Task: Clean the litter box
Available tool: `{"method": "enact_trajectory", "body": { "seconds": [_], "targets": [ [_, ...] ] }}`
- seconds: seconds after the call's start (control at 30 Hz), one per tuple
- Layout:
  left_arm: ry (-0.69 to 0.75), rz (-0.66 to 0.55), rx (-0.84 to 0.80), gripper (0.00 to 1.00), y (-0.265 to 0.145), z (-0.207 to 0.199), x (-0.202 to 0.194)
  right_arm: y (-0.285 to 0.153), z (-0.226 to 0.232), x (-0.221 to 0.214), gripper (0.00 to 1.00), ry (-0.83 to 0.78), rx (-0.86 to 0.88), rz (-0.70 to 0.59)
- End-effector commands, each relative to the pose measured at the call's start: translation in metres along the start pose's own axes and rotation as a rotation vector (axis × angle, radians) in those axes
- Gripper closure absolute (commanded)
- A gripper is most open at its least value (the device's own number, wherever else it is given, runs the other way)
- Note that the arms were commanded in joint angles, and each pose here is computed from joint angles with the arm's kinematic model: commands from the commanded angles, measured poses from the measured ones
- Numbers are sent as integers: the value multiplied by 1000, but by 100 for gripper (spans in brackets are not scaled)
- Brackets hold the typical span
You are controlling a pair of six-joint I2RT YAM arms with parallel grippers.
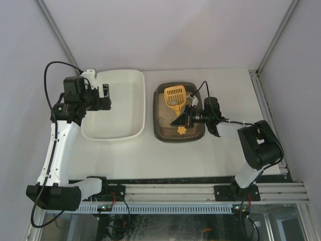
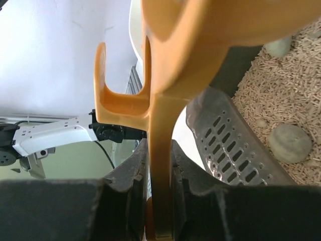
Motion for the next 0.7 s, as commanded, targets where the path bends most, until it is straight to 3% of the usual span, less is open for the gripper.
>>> {"method": "enact_trajectory", "body": {
  "seconds": [0.0,0.23,0.43,0.67],
  "targets": [
    [-13,-18,-16,0,2,3,2,-7,13,11,100,-61,14,-28],
    [-100,-47,-197,0,-16,28,26,23,56,4,100,-180,-83,77],
    [-240,-53,-199,0,-26,78,39,56,83,-13,100,-342,-295,192],
    [-356,-22,-116,3,-33,135,59,95,78,-16,100,-520,-759,218]
  ]
}}
Point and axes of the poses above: each gripper's point midway between its finger pads, its own y axis out along the fingers, its own z axis along the line the jaws close on, x = y × z, the point moved 7 cm from there along -y, back along the fingers, and after that the axes turned 9 degrees about y, right-handed, at the moved point
